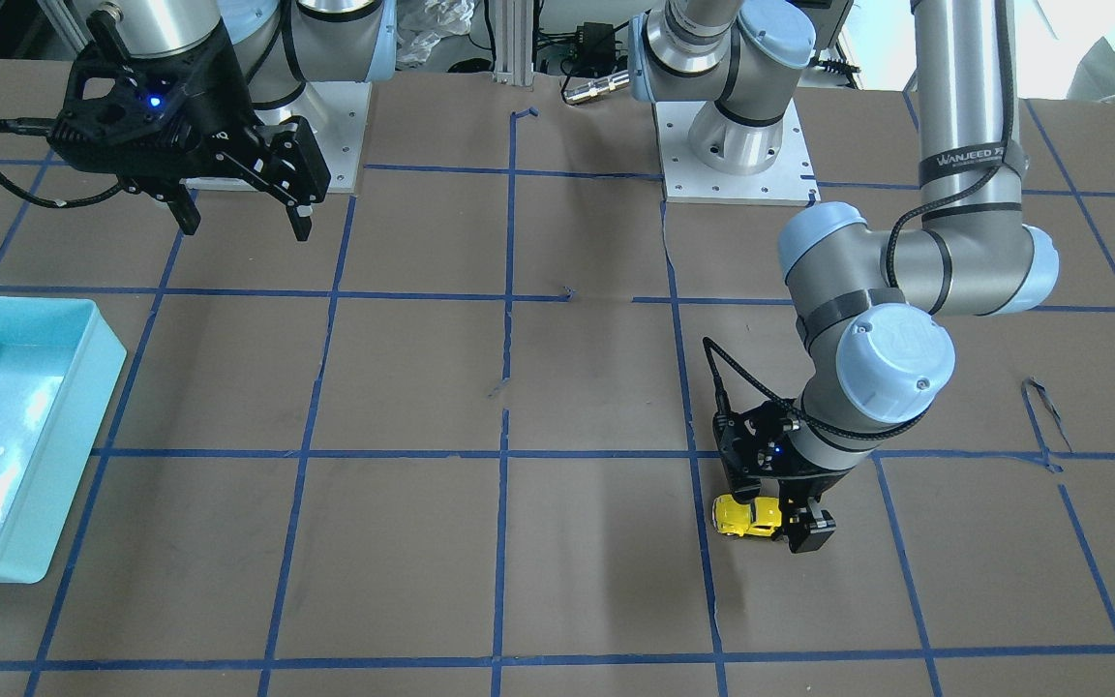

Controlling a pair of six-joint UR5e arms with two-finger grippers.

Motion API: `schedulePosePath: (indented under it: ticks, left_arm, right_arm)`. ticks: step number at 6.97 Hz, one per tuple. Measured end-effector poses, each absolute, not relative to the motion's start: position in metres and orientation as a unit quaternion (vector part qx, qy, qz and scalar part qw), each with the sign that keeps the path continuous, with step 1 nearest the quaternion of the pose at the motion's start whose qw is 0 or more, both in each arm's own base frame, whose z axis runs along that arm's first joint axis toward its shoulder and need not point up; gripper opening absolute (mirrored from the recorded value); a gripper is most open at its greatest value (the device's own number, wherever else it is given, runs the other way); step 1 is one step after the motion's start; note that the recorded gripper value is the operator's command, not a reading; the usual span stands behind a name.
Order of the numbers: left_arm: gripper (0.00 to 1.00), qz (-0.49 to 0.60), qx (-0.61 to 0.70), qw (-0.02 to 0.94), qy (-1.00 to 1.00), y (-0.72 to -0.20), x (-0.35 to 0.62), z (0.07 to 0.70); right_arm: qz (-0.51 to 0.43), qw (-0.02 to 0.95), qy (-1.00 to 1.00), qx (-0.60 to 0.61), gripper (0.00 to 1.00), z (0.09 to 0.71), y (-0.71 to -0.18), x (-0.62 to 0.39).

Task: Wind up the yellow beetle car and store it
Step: 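Lower the left gripper onto the yellow beetle car and close, then lift the yellow car slightly with the left gripper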

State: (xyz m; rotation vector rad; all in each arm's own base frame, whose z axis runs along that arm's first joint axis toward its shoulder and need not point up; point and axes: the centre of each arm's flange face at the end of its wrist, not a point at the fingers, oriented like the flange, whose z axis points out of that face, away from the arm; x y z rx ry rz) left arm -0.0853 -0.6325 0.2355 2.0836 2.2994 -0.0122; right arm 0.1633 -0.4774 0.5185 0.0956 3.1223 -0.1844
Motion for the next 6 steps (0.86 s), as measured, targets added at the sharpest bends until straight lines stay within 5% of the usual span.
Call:
schedulePosePath:
  ticks: [2,6]
  left_arm:
    - [0.91,-0.009,0.690,0.026,0.723,-0.633,-0.085,0.200]
    - [0.91,-0.007,0.698,0.026,0.715,-0.636,-0.085,0.181]
  right_arm:
    - [-0.059,0.007,0.998,0.031,1.00,0.519,-0.477,0.163]
    - [-0.059,0.006,0.998,0.031,1.00,0.519,-0.477,0.163]
